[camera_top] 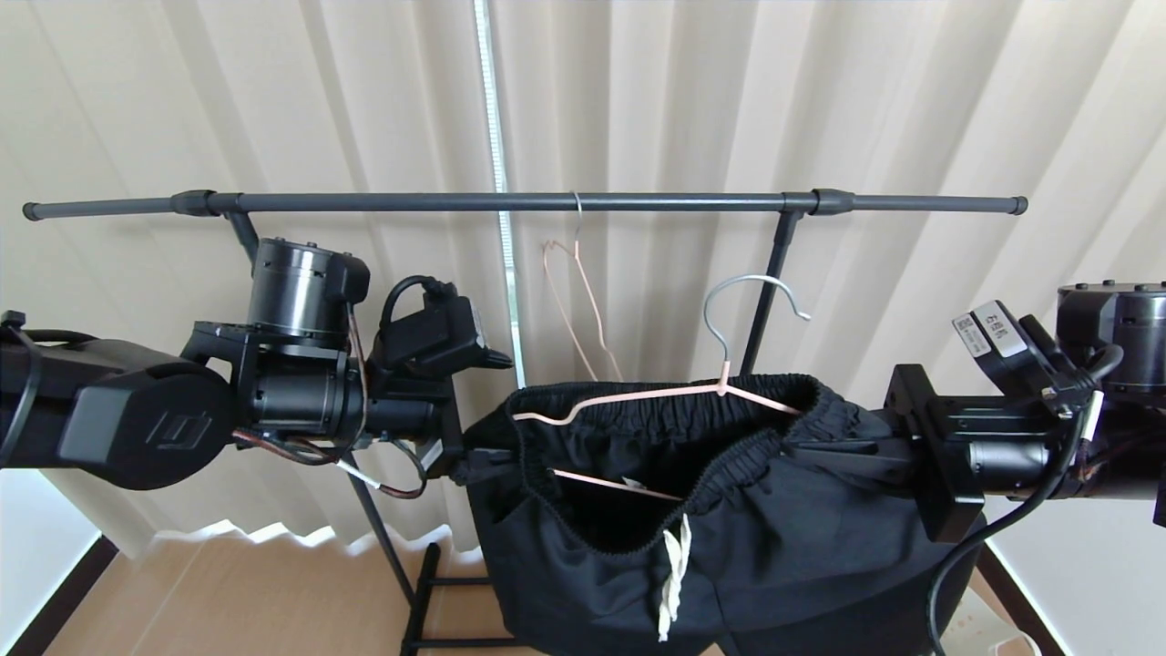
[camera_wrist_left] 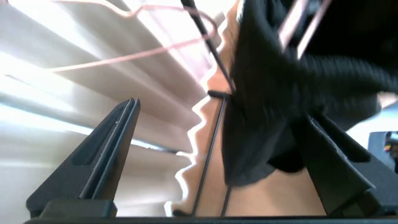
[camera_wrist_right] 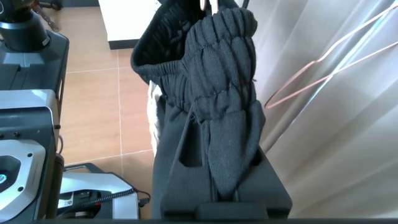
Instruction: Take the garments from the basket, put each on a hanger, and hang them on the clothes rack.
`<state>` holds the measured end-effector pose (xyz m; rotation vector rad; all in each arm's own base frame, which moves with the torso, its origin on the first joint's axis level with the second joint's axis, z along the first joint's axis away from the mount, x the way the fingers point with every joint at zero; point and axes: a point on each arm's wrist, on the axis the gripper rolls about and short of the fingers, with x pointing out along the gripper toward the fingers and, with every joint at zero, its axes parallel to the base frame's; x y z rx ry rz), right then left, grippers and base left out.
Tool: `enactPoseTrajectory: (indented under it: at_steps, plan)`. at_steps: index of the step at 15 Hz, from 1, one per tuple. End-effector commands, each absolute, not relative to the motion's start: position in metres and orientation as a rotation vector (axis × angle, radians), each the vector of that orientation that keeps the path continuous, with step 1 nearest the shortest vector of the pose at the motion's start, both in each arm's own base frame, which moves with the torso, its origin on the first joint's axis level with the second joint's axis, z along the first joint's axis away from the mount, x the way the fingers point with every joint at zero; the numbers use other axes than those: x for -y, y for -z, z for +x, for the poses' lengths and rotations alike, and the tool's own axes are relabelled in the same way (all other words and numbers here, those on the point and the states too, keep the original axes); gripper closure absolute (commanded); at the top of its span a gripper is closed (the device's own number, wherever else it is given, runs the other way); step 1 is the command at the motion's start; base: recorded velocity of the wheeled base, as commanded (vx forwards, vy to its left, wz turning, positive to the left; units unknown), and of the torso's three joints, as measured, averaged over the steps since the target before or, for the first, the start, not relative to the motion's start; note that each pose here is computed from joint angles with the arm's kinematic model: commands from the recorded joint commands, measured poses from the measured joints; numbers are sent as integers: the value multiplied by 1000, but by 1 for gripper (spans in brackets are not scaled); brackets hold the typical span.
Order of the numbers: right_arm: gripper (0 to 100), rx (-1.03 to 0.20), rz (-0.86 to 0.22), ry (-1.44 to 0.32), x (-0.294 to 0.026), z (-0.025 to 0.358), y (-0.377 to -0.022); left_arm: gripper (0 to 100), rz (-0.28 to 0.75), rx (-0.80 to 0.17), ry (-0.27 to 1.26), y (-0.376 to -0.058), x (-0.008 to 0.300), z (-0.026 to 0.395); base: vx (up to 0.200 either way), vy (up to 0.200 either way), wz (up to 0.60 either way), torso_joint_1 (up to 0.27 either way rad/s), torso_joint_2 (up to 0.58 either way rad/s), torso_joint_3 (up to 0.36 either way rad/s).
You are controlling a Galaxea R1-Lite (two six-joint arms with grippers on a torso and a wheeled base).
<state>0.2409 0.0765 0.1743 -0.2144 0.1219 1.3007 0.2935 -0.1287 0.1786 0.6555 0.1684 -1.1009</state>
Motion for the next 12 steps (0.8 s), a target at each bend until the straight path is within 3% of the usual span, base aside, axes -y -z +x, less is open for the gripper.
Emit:
enactPoseTrajectory:
  at_steps: [1, 12]
  plan:
    - [100, -121, -215, -1302, -77, 241, -174, 0, 645, -165, 1122, -178, 139, 297, 0, 0, 0, 0, 0, 0]
    - [100, -124, -214, -1304, -77, 242, -173, 0, 576, -176, 1188, -179, 173, 300, 0, 0, 0, 0, 0, 0]
